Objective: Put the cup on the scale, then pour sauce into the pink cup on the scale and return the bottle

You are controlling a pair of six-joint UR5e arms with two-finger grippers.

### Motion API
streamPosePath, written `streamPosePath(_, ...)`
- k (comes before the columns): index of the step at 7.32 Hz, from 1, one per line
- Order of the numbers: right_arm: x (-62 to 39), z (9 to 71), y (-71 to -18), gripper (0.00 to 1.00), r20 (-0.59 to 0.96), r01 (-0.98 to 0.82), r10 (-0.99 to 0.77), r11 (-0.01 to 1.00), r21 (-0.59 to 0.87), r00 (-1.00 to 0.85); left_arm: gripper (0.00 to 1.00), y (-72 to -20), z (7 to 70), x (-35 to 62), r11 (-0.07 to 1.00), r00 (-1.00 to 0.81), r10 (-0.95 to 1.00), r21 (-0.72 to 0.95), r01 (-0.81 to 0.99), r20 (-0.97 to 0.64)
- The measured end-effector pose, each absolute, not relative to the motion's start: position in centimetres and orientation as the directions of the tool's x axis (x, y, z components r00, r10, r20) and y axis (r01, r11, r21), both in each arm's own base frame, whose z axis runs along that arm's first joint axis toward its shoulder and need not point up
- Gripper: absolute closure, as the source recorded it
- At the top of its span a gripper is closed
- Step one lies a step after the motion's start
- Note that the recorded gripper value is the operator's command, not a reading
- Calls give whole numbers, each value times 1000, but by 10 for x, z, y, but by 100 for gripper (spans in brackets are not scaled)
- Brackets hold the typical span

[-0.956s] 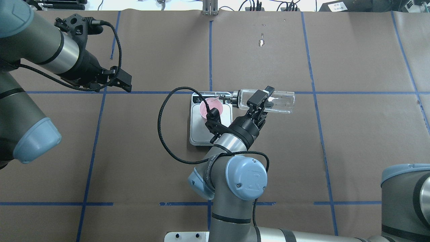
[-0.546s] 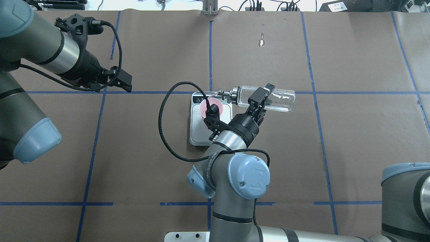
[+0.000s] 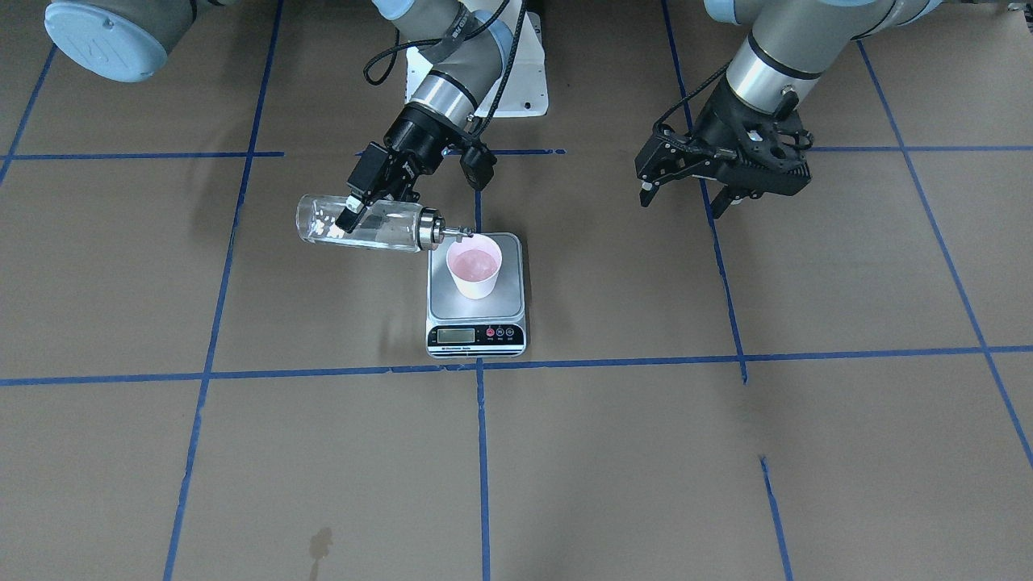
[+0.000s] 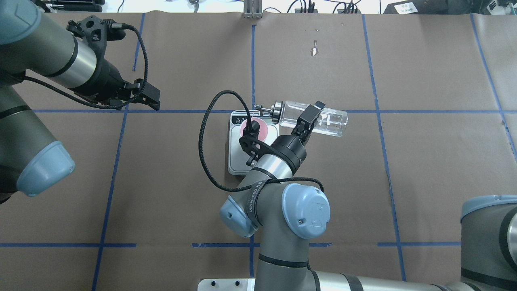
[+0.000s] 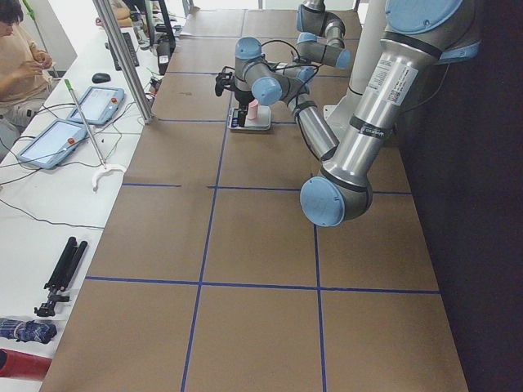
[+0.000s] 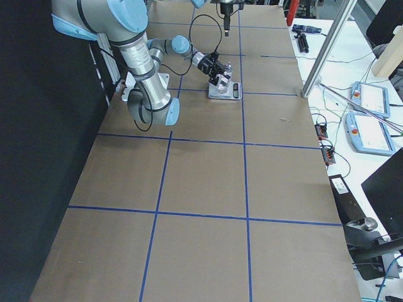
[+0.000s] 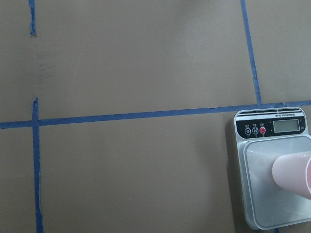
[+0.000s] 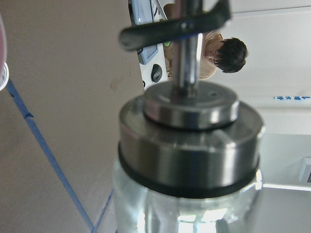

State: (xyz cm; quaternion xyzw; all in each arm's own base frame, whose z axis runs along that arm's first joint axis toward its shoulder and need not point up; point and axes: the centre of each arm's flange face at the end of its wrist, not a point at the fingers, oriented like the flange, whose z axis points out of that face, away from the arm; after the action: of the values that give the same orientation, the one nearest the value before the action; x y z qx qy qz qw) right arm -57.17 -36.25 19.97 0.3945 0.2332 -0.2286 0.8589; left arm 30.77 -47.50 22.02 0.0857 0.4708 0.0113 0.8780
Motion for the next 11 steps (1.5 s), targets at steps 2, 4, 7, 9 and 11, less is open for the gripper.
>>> streamPosePath(2, -568, 197, -368, 100, -514, 520, -199, 591, 617, 835, 1, -475, 218, 308, 985, 555, 100, 162, 63, -826)
streamPosePath(4, -556, 199, -373, 100, -433, 450, -181, 586, 673, 883, 1, -474, 216, 307, 984, 553, 101, 164, 65, -827)
streamPosePath(7, -521, 212, -372, 100, -248, 305, -177, 593, 745, 952, 1, -473, 215, 306, 984, 552, 102, 165, 66, -828)
streamPosePath(9, -496, 224, -374, 100, -122, 201, -170, 606, 770, 978, 1, -473, 216, 306, 984, 553, 101, 165, 66, -827)
streamPosePath(11, -474, 254, -378, 100, 34, 53, -129, 616, 786, 991, 1, -473, 220, 306, 985, 558, 97, 161, 66, -824)
